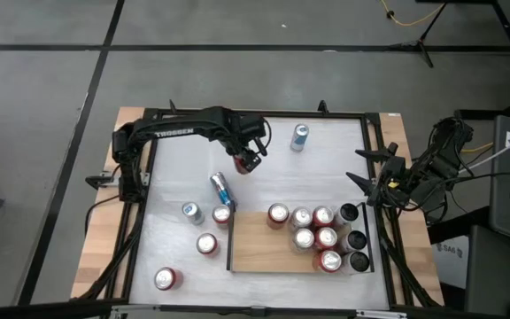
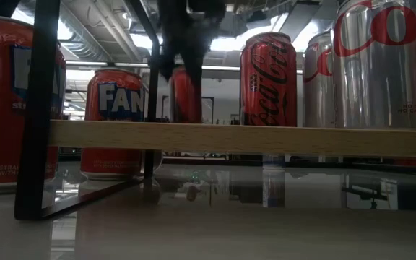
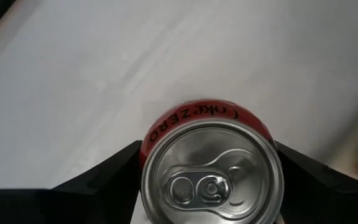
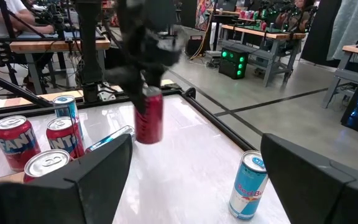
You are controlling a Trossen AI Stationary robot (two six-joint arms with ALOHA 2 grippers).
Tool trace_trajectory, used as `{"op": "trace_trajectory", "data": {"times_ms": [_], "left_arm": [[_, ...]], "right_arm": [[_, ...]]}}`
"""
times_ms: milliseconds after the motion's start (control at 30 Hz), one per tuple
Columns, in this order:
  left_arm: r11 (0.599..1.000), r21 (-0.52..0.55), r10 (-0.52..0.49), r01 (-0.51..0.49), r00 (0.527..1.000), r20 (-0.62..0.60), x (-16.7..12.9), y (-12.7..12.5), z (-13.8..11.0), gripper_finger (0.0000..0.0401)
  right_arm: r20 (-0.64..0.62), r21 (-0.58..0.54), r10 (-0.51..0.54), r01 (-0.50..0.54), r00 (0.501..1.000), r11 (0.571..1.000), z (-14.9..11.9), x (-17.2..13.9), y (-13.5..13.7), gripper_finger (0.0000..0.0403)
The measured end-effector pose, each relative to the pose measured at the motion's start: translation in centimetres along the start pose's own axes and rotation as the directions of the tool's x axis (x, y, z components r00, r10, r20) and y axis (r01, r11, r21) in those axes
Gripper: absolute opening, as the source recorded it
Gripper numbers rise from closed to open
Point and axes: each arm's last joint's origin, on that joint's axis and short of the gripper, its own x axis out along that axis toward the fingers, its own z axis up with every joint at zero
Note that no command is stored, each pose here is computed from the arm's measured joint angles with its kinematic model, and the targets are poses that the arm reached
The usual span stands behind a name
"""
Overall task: Place canned beverage on shelf
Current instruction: Put the top red soda can on the shelf
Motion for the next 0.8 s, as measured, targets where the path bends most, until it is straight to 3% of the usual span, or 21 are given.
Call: {"op": "trace_trajectory", "data": {"times_ms": [367,600,800], "left_arm": [[0.98,0.175,-0.1,0.094,0.995,0.029,-6.1,-5.4,-2.7,0.0279],[0.948,0.286,-0.154,0.142,0.988,0.019,-7.0,-9.6,-6.4,0.0279],[0.933,0.32,-0.183,0.163,0.982,0.034,-7.1,-12.9,-9.3,0.0279]], "right_arm": [[0.0,0.0,0.0,0.0,1.0,1.0,0.0,0.0,0.0,0.0347],[0.0,0.0,0.0,0.0,1.0,1.0,0.0,0.0,0.0,0.0347],[0.0,0.0,0.0,0.0,1.0,1.0,0.0,0.0,0.0,0.0347]]}}
